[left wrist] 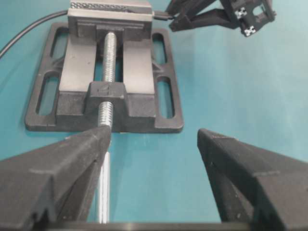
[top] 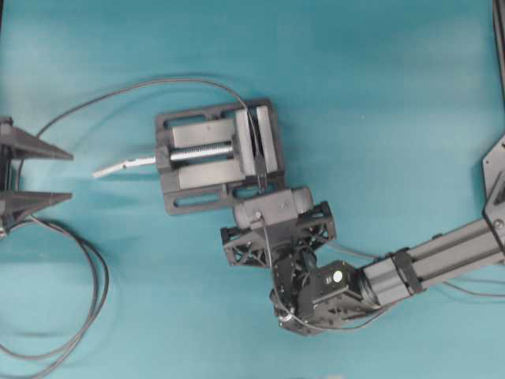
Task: Insert the USB cable into the fixed female connector.
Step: 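Open the right gripper and pull it back from the plug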
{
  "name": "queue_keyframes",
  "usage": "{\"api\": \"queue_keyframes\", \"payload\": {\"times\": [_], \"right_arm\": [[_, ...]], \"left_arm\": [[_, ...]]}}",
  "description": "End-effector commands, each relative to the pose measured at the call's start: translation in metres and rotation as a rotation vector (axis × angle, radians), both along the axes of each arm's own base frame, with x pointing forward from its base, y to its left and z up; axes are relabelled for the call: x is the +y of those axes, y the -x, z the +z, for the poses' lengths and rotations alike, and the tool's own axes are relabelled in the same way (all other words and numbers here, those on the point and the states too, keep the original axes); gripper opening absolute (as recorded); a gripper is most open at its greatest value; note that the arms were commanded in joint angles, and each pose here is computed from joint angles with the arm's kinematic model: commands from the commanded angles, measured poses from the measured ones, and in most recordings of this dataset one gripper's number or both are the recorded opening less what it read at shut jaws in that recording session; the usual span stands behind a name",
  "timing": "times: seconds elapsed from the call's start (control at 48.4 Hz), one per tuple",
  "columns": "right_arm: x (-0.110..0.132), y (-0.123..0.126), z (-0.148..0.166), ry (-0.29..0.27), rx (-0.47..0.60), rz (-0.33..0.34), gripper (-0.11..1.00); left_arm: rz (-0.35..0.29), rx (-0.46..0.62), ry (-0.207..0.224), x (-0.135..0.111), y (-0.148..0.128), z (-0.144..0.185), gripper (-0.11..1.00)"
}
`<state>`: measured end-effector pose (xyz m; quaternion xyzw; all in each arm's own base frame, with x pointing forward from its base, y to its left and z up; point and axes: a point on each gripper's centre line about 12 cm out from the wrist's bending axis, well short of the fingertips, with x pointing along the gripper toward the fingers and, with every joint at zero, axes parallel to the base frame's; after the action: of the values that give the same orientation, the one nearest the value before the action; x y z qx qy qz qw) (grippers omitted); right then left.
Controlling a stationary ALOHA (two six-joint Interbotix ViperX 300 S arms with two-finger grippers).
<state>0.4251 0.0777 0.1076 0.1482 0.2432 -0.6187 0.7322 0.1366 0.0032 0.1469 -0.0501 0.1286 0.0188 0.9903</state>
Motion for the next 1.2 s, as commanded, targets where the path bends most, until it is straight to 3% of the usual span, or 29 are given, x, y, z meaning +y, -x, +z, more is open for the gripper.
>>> {"api": "queue_keyframes", "payload": {"times": [0.0, 0.289, 0.599, 0.929, 1.177], "right_arm": [[0.003, 0.000, 0.022, -0.016, -0.045, -0.001, 0.47], [0.008, 0.002, 0.023, -0.021, -0.042, 0.032, 0.47], [0.008, 0.015, 0.030, -0.004, -0.044, 0.135, 0.47], [-0.005, 0.044, 0.040, 0.004, -0.060, 0.259, 0.47], [-0.019, 0.071, 0.045, 0.009, -0.094, 0.309, 0.47]], "left_arm": [[-0.001, -0.003, 0.004, 0.000, -0.002, 0.003, 0.88], [-0.001, -0.003, 0.003, 0.000, -0.002, 0.003, 0.88], [-0.001, -0.005, 0.004, 0.000, -0.002, 0.004, 0.88], [-0.001, -0.005, 0.004, 0.000, -0.002, 0.004, 0.88], [-0.001, -0.005, 0.004, 0.000, -0.002, 0.004, 0.88]]}}
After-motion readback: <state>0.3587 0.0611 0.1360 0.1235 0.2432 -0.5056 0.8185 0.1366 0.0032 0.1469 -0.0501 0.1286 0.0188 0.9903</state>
